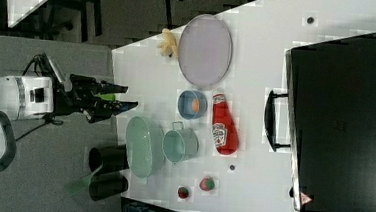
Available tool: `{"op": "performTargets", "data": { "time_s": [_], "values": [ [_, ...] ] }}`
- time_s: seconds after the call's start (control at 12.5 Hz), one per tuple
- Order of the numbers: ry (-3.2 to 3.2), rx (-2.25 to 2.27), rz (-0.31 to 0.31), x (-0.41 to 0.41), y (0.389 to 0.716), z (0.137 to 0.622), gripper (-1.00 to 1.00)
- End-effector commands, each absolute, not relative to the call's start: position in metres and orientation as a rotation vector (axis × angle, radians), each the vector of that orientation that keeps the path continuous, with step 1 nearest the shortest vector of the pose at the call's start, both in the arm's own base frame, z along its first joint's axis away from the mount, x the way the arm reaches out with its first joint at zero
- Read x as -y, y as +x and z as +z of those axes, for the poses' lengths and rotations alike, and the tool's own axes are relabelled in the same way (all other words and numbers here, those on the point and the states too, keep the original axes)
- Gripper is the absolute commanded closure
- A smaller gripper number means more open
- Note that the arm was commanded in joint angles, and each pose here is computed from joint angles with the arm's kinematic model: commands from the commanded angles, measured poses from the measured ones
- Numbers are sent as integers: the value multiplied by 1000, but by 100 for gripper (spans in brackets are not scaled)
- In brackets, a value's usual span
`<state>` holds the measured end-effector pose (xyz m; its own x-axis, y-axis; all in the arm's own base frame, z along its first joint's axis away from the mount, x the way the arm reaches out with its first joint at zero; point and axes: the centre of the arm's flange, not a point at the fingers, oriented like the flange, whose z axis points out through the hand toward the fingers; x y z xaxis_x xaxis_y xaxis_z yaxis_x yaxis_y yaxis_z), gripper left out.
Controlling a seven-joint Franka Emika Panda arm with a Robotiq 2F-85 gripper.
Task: Pick Ketchup from the table and place it in strainer.
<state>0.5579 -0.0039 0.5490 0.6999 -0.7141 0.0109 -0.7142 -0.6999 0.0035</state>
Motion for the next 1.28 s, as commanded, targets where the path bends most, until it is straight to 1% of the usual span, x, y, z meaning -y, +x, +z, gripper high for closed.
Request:
{"op": "performTargets", "data": {
  "time_s": [0.08, 0.24, 0.56, 0.96, 1.12, 1.28],
  "values": [
    [2823, 1369, -60, 19, 485, 579, -58],
    [2819, 1364, -80, 18, 484, 572, -99],
    [2908, 1099, -184, 16, 478, 530, -100],
    [3078, 506, -231, 8, 468, 461, -100],
    [3119, 234, -222, 2, 461, 429, -100],
    [3136, 9, -182, -2, 456, 399, -100]
  ]
}}
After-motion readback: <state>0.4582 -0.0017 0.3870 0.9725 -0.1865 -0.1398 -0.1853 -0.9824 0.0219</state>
